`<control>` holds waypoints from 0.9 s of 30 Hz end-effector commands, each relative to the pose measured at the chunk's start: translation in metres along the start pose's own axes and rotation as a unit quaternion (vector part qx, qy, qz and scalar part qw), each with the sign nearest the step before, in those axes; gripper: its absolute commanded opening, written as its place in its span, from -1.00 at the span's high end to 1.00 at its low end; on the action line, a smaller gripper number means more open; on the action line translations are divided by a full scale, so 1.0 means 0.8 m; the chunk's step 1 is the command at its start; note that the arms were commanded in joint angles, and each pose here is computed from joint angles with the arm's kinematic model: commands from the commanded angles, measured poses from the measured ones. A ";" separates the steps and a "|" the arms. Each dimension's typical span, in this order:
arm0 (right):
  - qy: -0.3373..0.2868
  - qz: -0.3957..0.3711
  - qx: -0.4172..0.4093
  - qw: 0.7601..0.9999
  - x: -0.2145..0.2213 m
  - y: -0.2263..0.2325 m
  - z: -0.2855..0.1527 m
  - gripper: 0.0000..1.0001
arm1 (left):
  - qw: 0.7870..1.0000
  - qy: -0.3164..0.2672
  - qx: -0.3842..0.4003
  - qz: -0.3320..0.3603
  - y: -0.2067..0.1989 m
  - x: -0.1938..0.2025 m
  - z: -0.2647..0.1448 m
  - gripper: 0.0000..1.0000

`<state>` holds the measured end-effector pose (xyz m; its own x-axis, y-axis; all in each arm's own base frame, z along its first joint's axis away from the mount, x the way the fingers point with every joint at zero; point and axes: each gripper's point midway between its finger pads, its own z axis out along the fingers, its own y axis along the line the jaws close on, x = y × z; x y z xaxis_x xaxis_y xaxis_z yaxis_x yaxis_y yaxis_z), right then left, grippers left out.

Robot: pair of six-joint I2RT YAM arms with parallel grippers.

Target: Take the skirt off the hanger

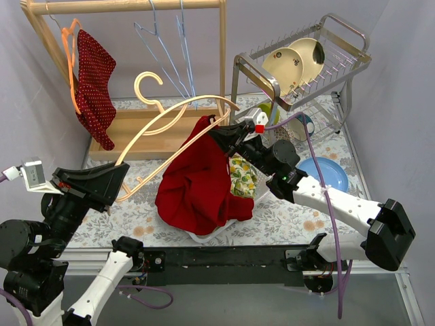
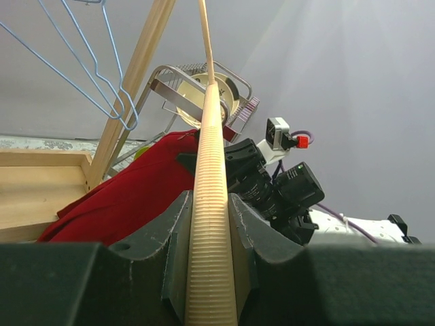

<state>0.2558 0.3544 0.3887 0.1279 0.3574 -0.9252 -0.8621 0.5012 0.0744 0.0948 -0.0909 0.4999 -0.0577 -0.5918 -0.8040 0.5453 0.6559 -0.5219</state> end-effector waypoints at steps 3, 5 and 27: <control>-0.078 -0.004 0.009 0.997 -0.072 -0.001 0.012 0.97 | 0.999 -0.009 0.032 0.006 -0.019 -0.010 -0.003 1.00; -0.075 -0.002 0.010 0.997 -0.069 -0.001 0.012 0.97 | 0.999 -0.007 0.033 0.006 -0.019 -0.010 -0.002 1.00; 0.031 0.058 0.032 0.997 0.044 -0.003 -0.076 0.97 | 0.963 -0.193 -0.043 0.183 -0.013 -0.140 0.002 1.00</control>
<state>0.2407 0.3344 0.3173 -0.0273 0.3033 -0.9525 -0.8418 0.5068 0.1856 0.0824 -0.0674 0.5697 0.2430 -0.5550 -0.7955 0.5728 0.7440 -0.3441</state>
